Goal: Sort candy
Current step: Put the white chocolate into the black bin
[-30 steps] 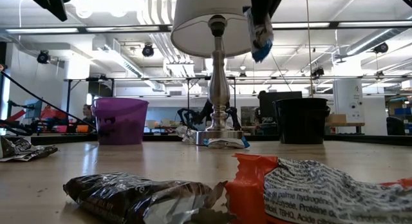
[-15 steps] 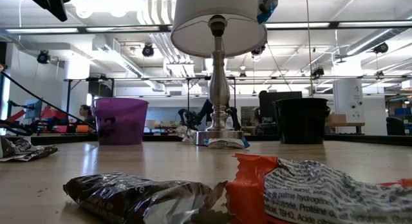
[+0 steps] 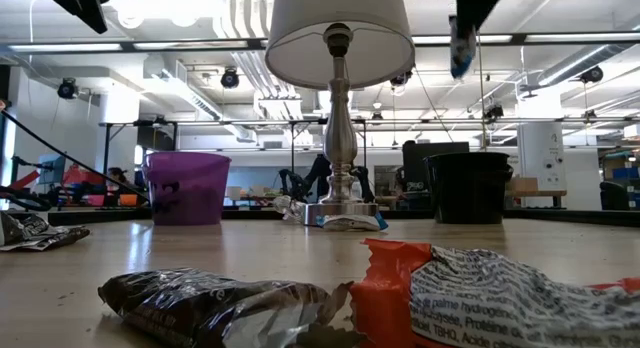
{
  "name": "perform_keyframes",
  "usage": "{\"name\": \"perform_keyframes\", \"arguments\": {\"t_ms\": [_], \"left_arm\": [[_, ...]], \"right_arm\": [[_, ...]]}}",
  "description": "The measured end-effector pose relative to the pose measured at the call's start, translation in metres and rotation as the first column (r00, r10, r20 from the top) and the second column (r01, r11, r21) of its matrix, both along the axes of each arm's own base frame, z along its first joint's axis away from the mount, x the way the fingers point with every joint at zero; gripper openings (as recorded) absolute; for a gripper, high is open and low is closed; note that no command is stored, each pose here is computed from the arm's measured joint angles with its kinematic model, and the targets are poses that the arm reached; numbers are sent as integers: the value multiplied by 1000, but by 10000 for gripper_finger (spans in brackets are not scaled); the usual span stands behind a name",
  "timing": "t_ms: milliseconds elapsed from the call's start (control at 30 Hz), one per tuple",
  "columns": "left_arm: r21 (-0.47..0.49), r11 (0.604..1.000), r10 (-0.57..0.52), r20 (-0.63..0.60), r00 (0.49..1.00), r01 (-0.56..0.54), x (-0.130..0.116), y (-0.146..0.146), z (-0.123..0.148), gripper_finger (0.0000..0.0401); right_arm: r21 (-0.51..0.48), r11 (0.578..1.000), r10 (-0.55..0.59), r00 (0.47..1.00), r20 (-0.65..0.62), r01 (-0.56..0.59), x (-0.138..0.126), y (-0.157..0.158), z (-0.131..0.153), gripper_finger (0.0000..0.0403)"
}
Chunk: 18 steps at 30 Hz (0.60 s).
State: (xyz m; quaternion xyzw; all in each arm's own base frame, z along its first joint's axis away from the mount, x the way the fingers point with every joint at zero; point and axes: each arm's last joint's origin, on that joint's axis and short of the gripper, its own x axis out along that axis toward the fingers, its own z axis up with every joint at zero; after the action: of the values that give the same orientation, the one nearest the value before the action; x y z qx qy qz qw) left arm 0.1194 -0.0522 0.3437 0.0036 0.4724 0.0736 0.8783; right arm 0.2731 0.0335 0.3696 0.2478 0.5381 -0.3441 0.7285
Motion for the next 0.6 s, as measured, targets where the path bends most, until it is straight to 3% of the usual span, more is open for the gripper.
{"name": "perform_keyframes", "arguments": {"t_ms": [267,600], "left_arm": [[0,998,62,19,998,-62,1,0,0,196],[20,998,62,-14,998,-62,10,-4,-4,196]], "right_arm": [[-48,996,-76,996,-44,74,-22,-53,-5,22],[-81,984,-169,978,-125,160,-57,-131,-9,22]]}}
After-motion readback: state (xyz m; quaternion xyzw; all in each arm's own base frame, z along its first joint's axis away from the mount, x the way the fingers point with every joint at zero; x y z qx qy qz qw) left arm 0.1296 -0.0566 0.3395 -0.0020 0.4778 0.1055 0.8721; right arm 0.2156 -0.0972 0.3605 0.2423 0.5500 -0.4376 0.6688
